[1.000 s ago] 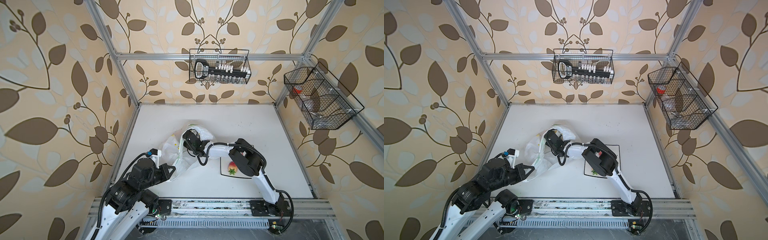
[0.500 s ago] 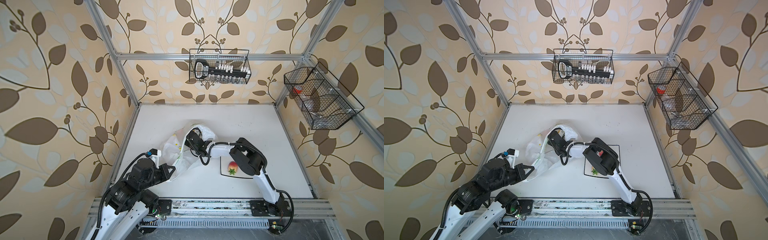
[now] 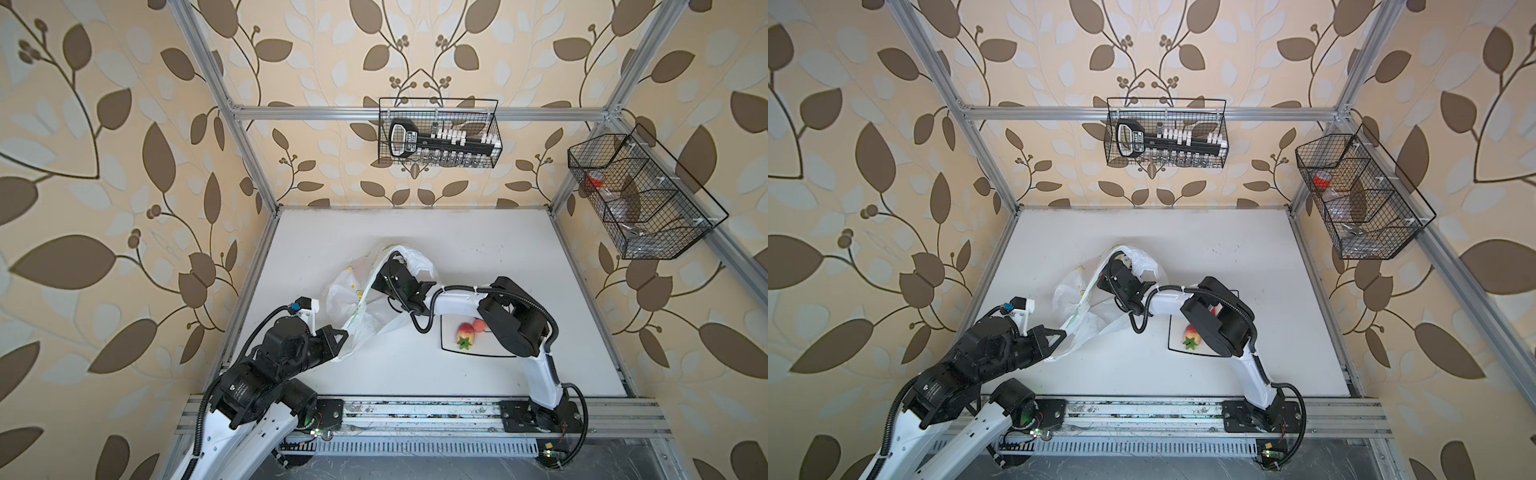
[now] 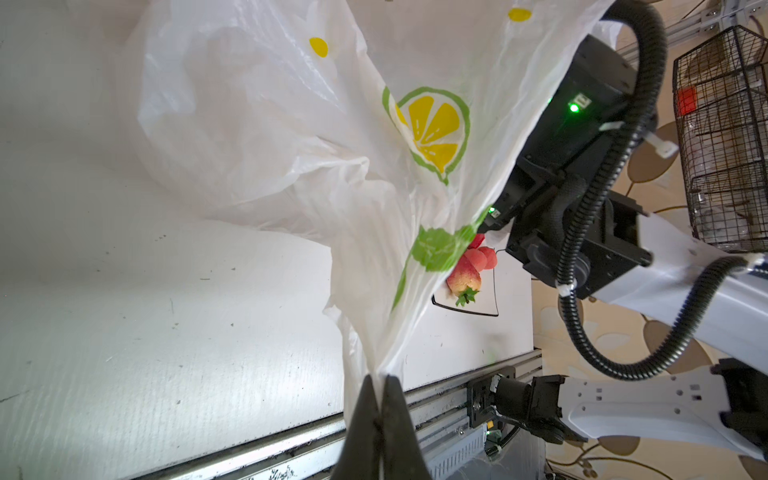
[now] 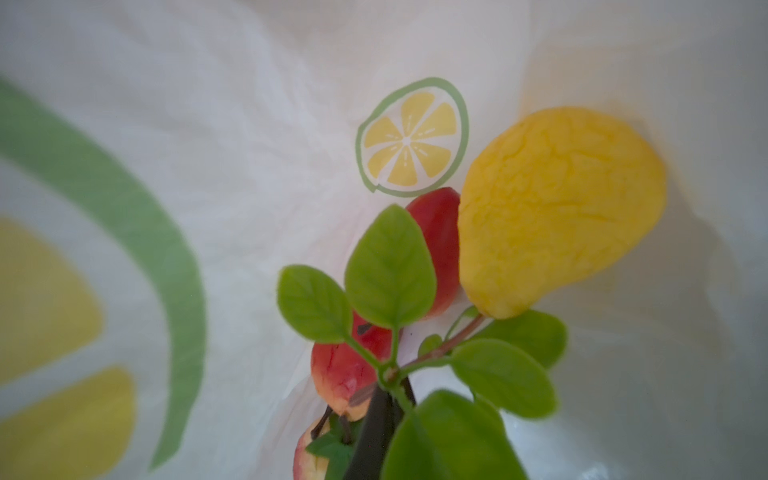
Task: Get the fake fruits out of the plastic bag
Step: 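Close the right gripper on the leafy stem of the red peach, then lift the leafy-stemmed yellow lemon out of the bag with the right gripper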
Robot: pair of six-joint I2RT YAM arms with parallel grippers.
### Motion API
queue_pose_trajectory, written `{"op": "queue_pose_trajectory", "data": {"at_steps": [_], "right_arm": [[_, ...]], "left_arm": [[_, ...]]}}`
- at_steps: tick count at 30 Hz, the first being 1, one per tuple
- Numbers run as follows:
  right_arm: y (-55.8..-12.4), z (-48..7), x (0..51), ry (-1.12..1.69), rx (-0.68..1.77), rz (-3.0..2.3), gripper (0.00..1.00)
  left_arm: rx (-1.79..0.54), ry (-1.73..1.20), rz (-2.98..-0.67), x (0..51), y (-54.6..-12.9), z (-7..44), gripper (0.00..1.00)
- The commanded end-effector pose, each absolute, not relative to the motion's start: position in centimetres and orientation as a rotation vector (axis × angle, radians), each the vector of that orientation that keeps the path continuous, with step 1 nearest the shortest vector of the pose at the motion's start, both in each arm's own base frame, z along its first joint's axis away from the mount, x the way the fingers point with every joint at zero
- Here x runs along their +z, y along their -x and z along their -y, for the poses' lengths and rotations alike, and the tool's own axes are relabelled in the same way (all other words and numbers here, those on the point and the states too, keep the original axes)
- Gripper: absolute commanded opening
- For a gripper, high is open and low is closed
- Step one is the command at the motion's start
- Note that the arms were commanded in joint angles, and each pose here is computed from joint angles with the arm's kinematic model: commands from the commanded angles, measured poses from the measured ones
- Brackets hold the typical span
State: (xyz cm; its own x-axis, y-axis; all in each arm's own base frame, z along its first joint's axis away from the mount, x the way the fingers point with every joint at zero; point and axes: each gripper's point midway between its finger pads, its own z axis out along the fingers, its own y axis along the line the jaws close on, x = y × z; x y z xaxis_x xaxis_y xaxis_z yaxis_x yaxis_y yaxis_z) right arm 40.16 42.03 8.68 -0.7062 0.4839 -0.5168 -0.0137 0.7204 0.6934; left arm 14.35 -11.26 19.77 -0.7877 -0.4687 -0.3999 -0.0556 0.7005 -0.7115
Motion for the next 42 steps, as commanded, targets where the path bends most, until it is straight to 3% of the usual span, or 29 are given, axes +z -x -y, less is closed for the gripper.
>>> {"op": "queue_pose_trajectory", "data": {"at_steps": [1, 8, 24, 33, 42], "right_arm": [[-38.9, -42.4, 11.0, -0.218, 0.960, -2.202, 0.00], [-36.0, -40.2, 10.9, -0.043, 0.886, -2.255, 0.00], [-30.1, -40.0, 13.5, 0.425, 0.970, -2.270, 0.00], [-31.8, -40.6, 13.5, 0.328, 0.942, -2.305, 0.00], [-34.7, -42.9, 13.5, -0.059, 1.062, -2.359, 0.00]], "left_arm": [[-0.924, 0.416, -2.291, 20.6, -14.8, 10.7, 0.00], [-0.895, 0.433, -2.274, 20.6, -15.2, 10.3, 0.00], [-0.905, 0.451, -2.328, 18.8, -15.2, 10.8, 0.00], [-0.969, 0.351, -2.400, 17.6, -15.1, 12.7, 0.00], [-1.015, 0.291, -2.432, 17.1, -15.3, 14.0, 0.00]]}}
